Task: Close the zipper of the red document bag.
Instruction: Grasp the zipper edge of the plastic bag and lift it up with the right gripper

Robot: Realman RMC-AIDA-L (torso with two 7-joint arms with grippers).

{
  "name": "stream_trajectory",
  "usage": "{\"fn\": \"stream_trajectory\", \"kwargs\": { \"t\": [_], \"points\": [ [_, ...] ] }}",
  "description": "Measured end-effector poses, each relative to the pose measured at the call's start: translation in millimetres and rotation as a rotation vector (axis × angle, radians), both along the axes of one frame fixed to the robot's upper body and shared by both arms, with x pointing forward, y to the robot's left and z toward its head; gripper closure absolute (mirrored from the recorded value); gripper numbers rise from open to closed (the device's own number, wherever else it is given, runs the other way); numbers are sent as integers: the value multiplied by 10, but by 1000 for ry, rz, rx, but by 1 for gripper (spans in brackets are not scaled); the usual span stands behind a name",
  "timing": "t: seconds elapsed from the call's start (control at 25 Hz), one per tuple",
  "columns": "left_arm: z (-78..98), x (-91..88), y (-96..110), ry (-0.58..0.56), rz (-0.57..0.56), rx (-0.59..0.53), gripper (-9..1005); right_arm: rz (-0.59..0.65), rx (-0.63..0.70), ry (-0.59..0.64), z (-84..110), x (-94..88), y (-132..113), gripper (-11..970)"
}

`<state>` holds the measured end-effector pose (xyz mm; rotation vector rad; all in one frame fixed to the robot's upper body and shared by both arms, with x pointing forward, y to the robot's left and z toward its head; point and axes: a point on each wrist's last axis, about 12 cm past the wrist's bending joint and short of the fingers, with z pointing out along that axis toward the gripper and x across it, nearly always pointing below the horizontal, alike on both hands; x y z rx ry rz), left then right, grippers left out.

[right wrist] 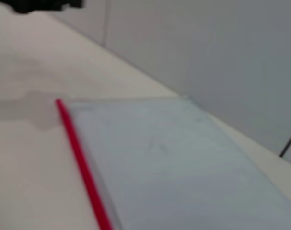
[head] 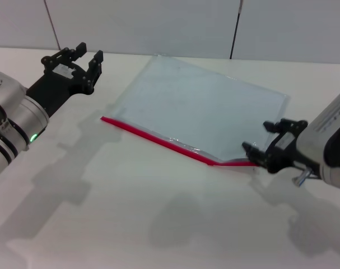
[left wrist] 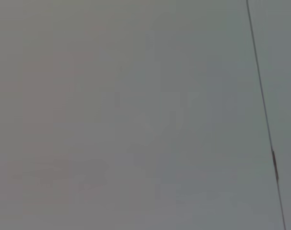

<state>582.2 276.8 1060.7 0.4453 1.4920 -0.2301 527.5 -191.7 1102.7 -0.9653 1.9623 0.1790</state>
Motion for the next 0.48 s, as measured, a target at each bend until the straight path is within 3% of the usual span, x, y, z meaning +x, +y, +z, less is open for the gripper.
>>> {"fn": "stream_trajectory", "kwargs": {
  "t": [0.48],
  "points": [
    [4, 0, 12, -2, 2, 0, 612, 167, -169, 53, -33, -100, 82, 329]
  ]
}}
